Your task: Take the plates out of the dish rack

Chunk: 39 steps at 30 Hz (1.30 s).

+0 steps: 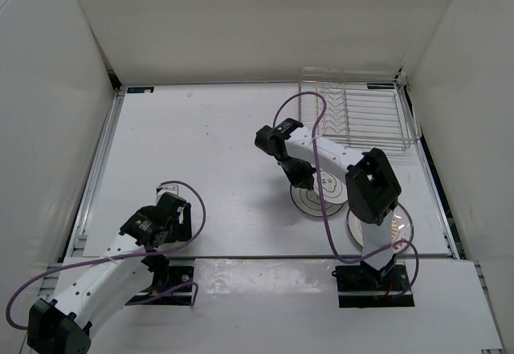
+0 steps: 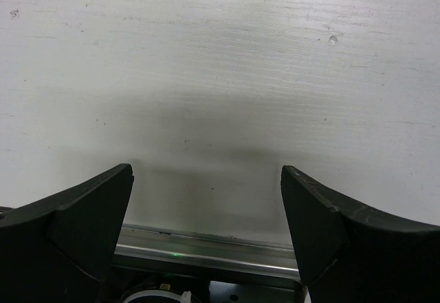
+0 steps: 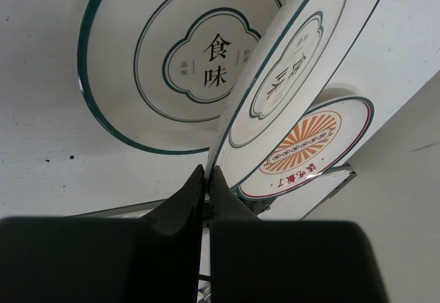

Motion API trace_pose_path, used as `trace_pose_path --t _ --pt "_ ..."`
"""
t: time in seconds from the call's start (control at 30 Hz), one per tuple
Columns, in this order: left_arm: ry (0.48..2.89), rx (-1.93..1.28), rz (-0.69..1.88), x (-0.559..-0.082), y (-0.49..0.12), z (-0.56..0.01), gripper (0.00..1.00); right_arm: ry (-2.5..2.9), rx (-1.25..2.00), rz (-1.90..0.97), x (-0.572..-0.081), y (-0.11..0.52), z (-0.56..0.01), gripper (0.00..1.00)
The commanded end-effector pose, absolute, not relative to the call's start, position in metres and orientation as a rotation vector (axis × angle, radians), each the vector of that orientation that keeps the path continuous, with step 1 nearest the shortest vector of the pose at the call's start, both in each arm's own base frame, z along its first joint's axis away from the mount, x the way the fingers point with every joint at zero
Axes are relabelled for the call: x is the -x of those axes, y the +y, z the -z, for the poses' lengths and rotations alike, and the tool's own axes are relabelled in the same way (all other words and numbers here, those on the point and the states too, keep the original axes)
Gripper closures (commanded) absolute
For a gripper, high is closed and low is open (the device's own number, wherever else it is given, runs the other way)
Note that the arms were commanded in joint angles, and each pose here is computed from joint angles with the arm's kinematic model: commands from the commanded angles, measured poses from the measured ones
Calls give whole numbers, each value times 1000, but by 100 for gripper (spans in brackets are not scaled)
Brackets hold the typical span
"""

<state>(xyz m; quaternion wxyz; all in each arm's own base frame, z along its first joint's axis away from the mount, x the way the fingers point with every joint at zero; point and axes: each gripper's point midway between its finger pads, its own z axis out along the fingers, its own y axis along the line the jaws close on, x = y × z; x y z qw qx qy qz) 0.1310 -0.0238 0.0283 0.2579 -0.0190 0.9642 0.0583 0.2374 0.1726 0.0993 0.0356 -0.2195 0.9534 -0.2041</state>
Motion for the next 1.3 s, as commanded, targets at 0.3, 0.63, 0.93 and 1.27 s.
trace_pose_path --t 0.3,0.63,0.93,1.27 --pt "2629 49 -165 -130 -25 -30 0 3149 853 692 -194 166 -131 100" --pt "2642 31 -149 -130 -28 -29 0 3188 835 850 -191 166 -110 100" --pt "2647 34 -148 -129 -28 -30 0 3241 862 891 -190 175 -91 83" --pt "2650 35 -156 -130 -28 -30 0 3200 821 657 -189 184 -125 32"
